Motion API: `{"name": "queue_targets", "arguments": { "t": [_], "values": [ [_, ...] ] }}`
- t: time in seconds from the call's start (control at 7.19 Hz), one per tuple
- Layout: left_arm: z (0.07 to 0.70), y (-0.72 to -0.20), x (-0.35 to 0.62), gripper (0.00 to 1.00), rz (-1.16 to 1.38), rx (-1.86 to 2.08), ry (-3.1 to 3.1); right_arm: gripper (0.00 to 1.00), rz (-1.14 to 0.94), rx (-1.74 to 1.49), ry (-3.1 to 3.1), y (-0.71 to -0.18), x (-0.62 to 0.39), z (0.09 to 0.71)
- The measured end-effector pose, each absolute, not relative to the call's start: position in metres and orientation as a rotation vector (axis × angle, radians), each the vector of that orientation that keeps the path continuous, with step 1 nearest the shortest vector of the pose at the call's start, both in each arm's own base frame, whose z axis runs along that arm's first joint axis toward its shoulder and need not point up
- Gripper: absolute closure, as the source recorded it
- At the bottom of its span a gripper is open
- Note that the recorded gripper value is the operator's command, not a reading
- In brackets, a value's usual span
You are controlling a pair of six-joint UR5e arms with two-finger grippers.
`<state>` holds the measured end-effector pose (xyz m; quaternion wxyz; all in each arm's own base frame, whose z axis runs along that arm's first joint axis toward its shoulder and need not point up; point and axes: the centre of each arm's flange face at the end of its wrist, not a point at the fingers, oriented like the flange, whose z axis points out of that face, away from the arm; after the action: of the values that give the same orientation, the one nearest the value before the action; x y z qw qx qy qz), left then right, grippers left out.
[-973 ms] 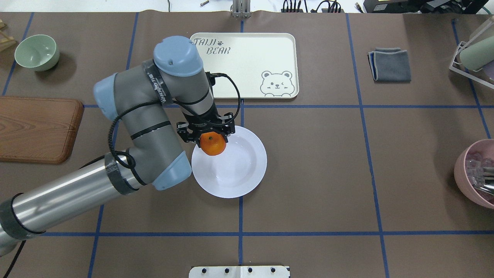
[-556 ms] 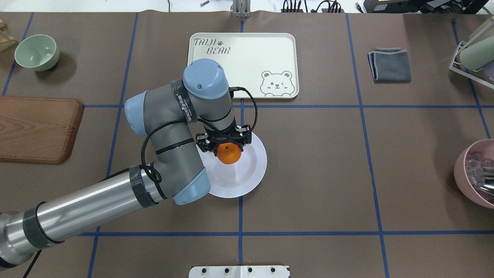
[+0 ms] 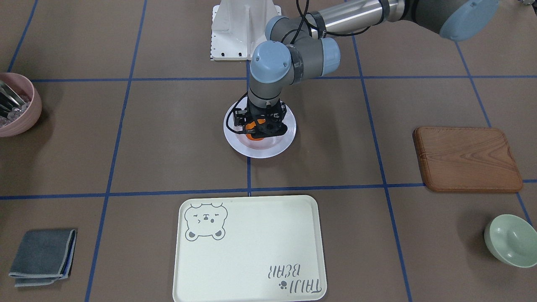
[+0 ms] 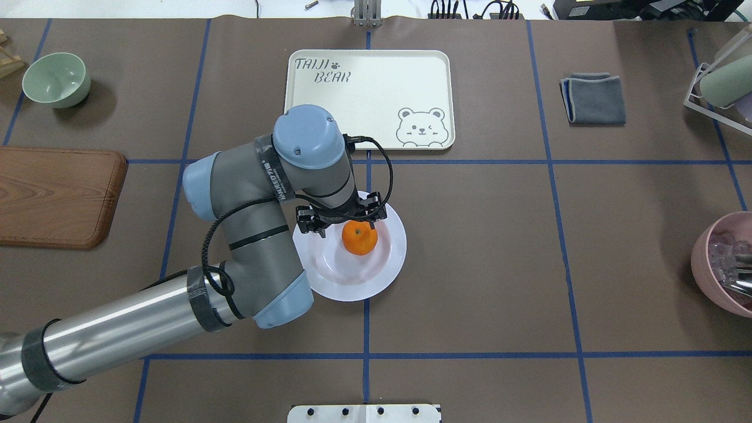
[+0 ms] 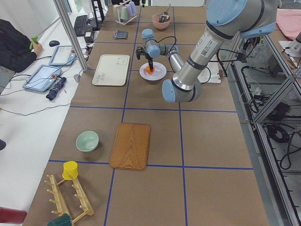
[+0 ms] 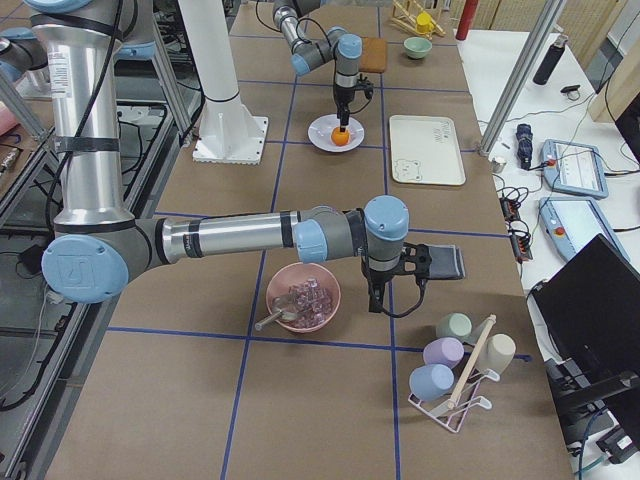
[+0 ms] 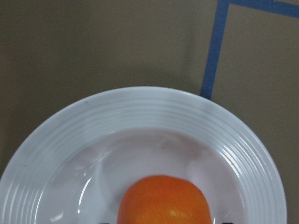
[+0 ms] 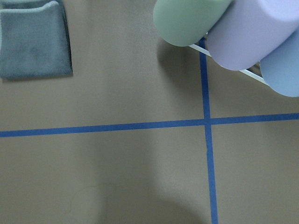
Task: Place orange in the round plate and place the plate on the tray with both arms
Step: 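Open the left gripper and withdraw it while the right gripper reaches toward the plate rim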
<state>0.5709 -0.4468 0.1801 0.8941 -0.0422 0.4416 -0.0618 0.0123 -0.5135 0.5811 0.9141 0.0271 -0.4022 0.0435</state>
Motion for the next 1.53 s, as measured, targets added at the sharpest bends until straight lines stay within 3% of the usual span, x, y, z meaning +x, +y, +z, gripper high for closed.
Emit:
{"name": "queue_targets", "arguments": {
  "t": [0.56, 0.97, 1.53],
  "values": [
    [0.214, -0.514, 0.423, 0.02, -0.148, -0.01, 0.868, 0.0, 0.054, -0.005, -1.029, -0.52, -0.045, 0.535],
    [0.258, -0.541, 0.363, 0.02, -0.11, 0.038, 0.815, 0.0, 0.095, -0.114, -1.121, -0.516, -0.162, 0.466],
    [0.287, -0.554, 0.339, 0.02, -0.146, 0.03, 0.785, 0.0, 0.204, -0.13, -1.207, -0.472, -0.345, 0.371]
  ]
}}
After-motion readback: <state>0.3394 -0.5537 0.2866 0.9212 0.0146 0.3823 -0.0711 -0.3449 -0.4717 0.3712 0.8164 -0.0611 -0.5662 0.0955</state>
